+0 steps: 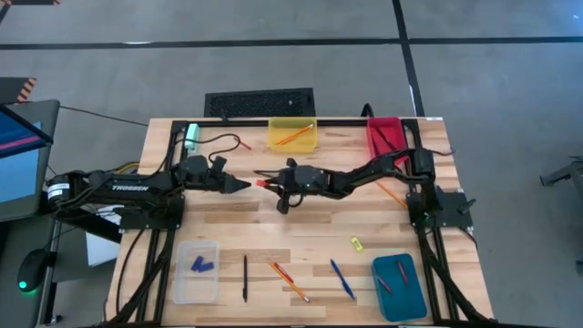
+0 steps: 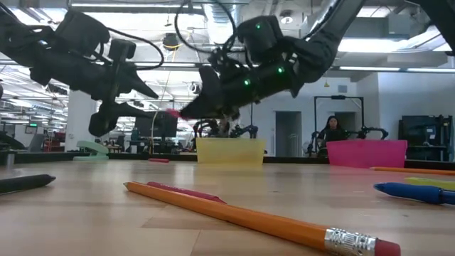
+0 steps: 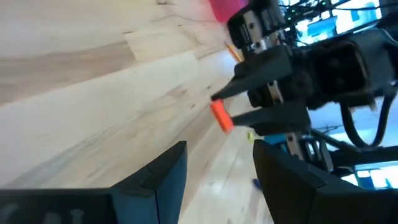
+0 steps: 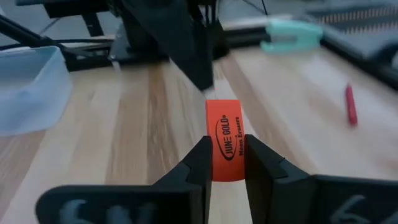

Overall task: Sort crayons/erasers/pens/pencils in bins
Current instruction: Put the orange eraser into the transparent bin

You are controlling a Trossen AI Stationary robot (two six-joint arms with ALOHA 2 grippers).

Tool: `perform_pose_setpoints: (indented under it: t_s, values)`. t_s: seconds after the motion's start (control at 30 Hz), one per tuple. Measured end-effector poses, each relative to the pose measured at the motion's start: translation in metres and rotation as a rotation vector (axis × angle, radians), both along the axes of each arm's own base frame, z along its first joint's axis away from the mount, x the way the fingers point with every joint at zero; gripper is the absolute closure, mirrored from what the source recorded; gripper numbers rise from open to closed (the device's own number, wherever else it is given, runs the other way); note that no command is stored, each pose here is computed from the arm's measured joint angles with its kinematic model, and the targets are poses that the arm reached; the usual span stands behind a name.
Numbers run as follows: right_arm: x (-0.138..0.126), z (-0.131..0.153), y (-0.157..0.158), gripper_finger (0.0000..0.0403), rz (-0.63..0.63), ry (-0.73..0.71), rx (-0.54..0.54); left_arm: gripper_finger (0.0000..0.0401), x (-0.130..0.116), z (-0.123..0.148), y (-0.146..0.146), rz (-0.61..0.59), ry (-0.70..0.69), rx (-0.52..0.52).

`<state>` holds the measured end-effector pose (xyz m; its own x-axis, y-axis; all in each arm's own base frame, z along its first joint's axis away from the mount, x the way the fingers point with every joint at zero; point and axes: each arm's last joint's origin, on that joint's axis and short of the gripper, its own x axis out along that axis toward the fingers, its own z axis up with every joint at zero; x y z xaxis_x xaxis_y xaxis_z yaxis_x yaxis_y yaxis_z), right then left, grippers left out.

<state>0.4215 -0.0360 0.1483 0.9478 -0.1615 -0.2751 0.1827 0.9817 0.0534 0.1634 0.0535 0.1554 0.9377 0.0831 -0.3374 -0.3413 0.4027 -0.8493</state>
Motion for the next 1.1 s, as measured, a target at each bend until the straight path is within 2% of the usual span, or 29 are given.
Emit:
perform_pose_setpoints:
  t_s: [0.2,0.43,0.83,0.97,1.1]
  values:
    - [0.012,0.018,0.010,0.0326,0.052,-0.028,-0.125,0.0224,0.003,0.006,-0.002,-0.011,-0.061,-0.009]
    - [0.018,0.026,0.013,0.0326,0.068,-0.026,-0.182,0.0234,0.004,0.009,-0.005,-0.025,-0.093,0.011]
    - [0.018,0.026,0.013,0.0326,0.066,-0.030,-0.195,0.0341,0.005,0.011,-0.005,-0.028,-0.107,0.060]
    - [0.018,0.027,0.013,0.0326,0.066,-0.032,-0.197,0.0350,0.005,0.011,-0.005,-0.029,-0.109,0.060]
    - [0.018,0.027,0.013,0.0326,0.065,-0.035,-0.197,0.0342,0.005,0.011,-0.005,-0.037,-0.110,0.058]
